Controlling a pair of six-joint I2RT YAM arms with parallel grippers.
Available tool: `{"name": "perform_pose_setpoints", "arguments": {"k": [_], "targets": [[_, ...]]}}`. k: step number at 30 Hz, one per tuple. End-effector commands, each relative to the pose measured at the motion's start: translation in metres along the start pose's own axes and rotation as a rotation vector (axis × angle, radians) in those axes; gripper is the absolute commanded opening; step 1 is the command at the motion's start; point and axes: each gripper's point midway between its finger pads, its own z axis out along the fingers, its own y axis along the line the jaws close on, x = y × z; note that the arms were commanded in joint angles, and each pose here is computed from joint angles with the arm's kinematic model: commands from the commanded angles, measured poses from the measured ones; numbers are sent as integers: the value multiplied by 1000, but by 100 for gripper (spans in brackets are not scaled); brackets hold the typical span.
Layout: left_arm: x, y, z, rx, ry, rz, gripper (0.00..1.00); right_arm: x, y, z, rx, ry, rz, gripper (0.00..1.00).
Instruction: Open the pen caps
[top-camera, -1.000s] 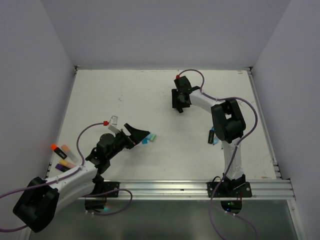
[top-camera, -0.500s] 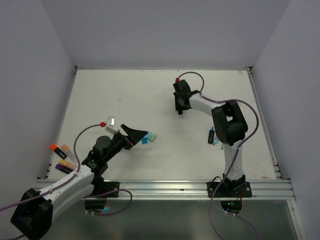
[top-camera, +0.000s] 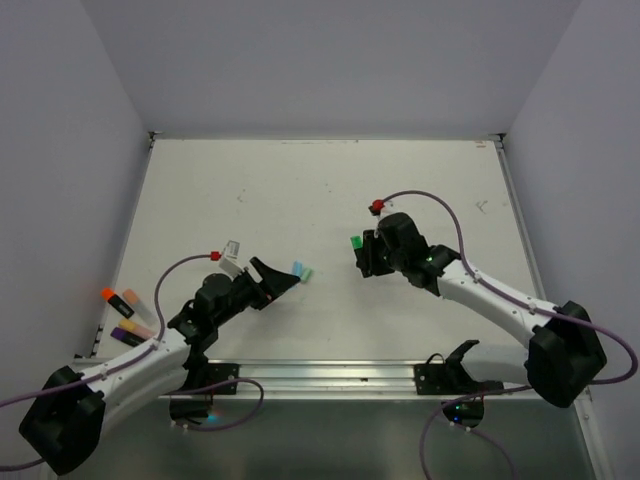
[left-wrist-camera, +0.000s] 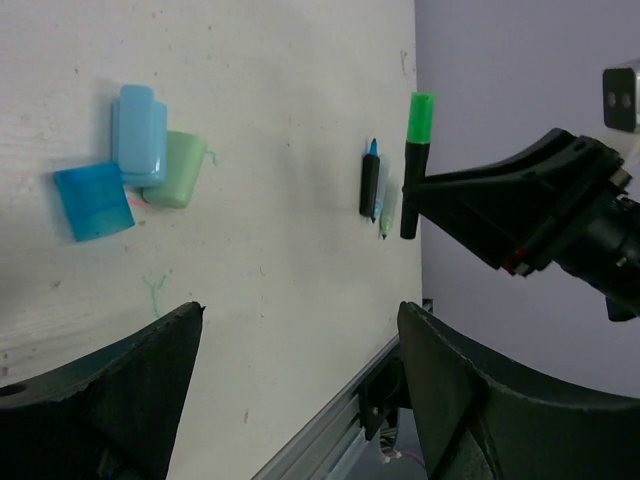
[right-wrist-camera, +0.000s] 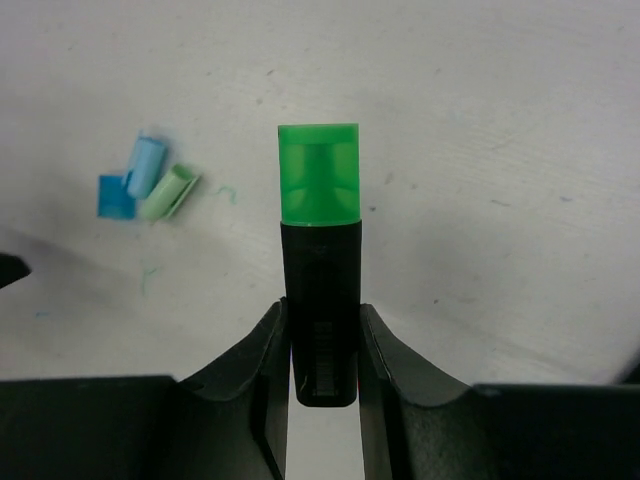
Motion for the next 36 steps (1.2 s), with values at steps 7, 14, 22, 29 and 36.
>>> {"name": "perform_pose_setpoints", "arguments": {"k": [7, 14, 22, 29, 36], "targets": [[6, -51, 13, 50, 30, 60, 81, 31, 68, -46, -223, 5, 9, 0], [5, -52, 12, 38, 27, 28, 79, 36, 116, -53, -285, 19, -51, 0], [2, -50, 3, 53, -8, -12, 74, 45, 160, -52, -299, 35, -150, 0], [3, -51, 1, 72, -6, -27, 63, 46, 162, -43, -288, 0, -150, 0], [7, -49, 5, 60, 16, -22, 57, 57, 173, -32, -318, 25, -157, 0]]}}
